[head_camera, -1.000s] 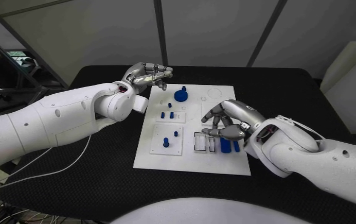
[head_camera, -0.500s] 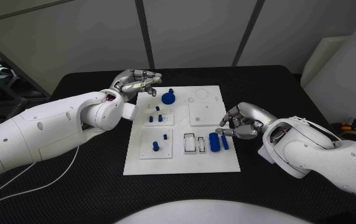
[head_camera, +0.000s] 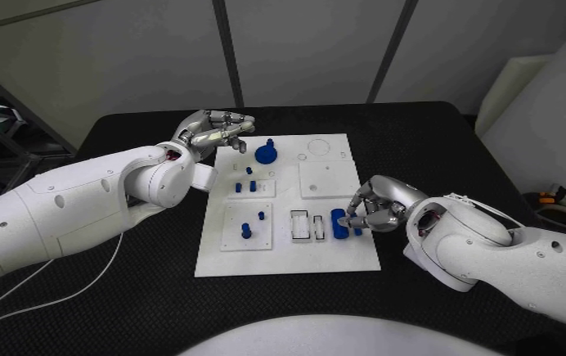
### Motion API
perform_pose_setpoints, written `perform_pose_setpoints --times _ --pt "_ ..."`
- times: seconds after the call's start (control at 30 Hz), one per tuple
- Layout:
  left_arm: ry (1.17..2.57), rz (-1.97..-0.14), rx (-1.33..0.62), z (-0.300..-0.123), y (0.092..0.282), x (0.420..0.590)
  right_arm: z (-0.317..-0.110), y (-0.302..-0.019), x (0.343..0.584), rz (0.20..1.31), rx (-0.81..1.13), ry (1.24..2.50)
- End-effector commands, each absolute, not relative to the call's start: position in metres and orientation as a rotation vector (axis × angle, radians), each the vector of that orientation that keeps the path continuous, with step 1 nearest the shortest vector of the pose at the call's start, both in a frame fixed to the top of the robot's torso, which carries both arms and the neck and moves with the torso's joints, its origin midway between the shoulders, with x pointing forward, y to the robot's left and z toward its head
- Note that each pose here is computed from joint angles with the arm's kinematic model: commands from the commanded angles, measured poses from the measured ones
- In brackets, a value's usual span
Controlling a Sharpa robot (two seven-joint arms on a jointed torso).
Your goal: Assemble the parts on the task board
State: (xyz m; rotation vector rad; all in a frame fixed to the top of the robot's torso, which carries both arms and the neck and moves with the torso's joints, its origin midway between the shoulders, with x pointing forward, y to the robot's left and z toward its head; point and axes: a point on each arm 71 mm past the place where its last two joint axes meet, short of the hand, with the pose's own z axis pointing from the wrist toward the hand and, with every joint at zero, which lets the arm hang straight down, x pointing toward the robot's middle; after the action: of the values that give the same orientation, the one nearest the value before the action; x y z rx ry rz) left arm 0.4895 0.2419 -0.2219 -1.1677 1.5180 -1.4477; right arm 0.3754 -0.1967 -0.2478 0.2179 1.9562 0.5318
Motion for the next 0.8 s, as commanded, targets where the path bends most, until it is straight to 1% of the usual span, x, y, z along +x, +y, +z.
perform_pose_setpoints --times 0.03,0.37,0.8 --pt "1.516 -1.46 -1.164 -0.22 0.241 0.489 -0.252 -0.195 0.375 0.485 0.179 1.97" --pt "1.516 -1.46 -1.163 -0.22 0.242 0.489 -0.258 -0.186 0.376 0.489 0.157 1.972" --pt "1.518 -1.462 -1.164 -0.22 0.242 0.488 -0.272 -0.176 0.383 0.478 0.147 2.001"
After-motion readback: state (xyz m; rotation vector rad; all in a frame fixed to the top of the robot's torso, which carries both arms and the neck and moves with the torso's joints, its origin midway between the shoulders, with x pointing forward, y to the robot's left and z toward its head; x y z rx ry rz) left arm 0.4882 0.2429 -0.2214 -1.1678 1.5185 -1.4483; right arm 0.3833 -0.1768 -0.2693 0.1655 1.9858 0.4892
